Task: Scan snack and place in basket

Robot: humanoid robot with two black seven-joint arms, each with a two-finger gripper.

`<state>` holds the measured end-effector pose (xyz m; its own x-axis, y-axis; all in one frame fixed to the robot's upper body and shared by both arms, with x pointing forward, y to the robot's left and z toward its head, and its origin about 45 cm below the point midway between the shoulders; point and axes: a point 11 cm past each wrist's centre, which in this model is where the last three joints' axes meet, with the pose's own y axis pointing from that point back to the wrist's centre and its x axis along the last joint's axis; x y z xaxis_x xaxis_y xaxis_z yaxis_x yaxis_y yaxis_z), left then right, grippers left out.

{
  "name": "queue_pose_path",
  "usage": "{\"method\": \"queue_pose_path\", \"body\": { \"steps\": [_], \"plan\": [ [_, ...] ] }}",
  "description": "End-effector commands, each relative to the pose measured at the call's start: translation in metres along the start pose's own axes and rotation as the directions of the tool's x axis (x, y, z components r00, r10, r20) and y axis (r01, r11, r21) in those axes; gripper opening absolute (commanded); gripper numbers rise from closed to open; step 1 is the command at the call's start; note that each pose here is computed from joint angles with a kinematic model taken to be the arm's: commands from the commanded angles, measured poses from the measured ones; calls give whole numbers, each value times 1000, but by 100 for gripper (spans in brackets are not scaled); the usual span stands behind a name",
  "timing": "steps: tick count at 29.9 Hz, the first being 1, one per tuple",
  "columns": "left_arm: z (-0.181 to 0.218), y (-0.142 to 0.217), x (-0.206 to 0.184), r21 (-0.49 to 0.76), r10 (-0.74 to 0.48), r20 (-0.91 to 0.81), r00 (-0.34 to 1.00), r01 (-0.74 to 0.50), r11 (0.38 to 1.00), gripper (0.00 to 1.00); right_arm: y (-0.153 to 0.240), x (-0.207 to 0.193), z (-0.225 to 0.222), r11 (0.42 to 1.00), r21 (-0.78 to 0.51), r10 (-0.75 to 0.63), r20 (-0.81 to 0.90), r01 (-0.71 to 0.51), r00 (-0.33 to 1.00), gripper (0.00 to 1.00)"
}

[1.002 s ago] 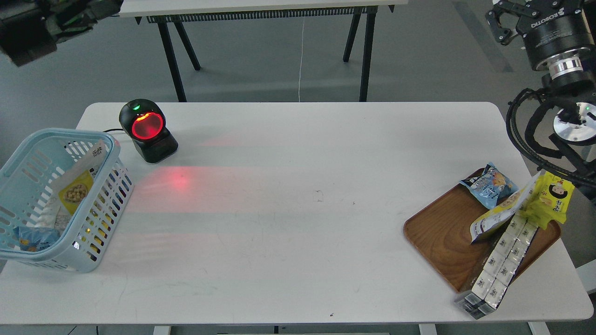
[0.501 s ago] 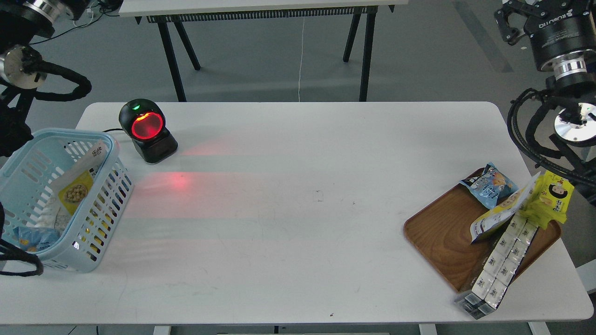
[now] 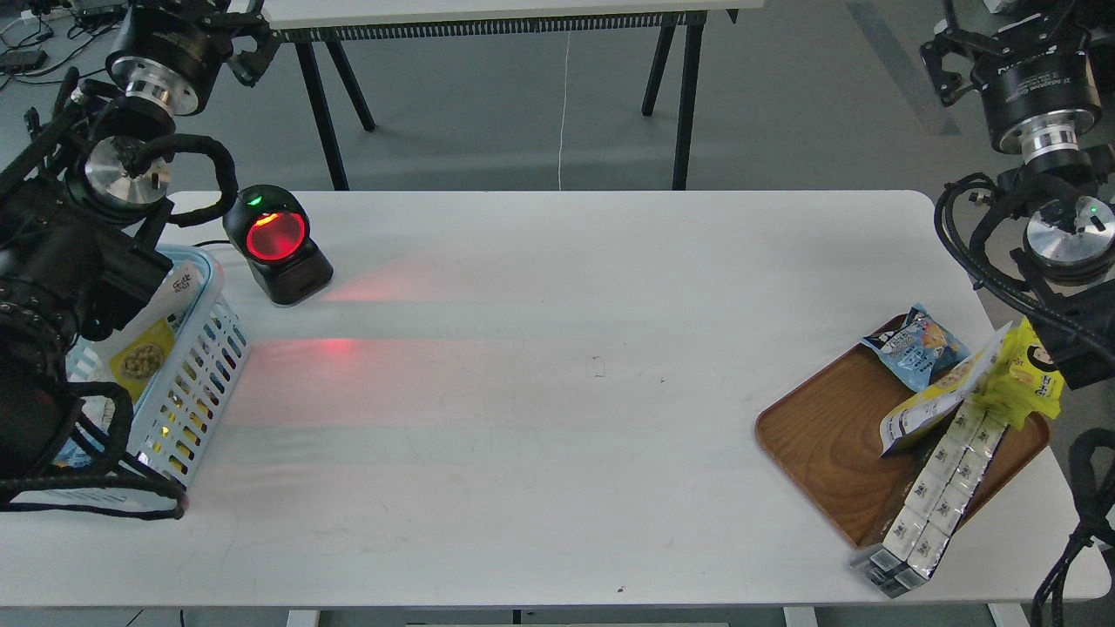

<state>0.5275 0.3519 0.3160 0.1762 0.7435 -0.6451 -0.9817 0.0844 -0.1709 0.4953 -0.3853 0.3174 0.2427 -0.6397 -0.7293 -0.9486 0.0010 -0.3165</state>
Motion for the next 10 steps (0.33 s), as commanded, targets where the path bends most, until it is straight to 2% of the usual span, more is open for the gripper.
{"method": "queue_pose_path", "body": {
  "steps": [1, 10],
  "plan": [
    [-7, 5, 8, 3, 18, -19, 1000, -18, 1000, 100, 1, 0, 10, 1000, -11, 2, 14, -1, 1000, 99],
    [-3, 7, 11, -60, 25, -21, 999, -26, 998, 100, 1, -4, 16, 1000, -27, -10, 14, 10, 1000, 99]
  ]
}}
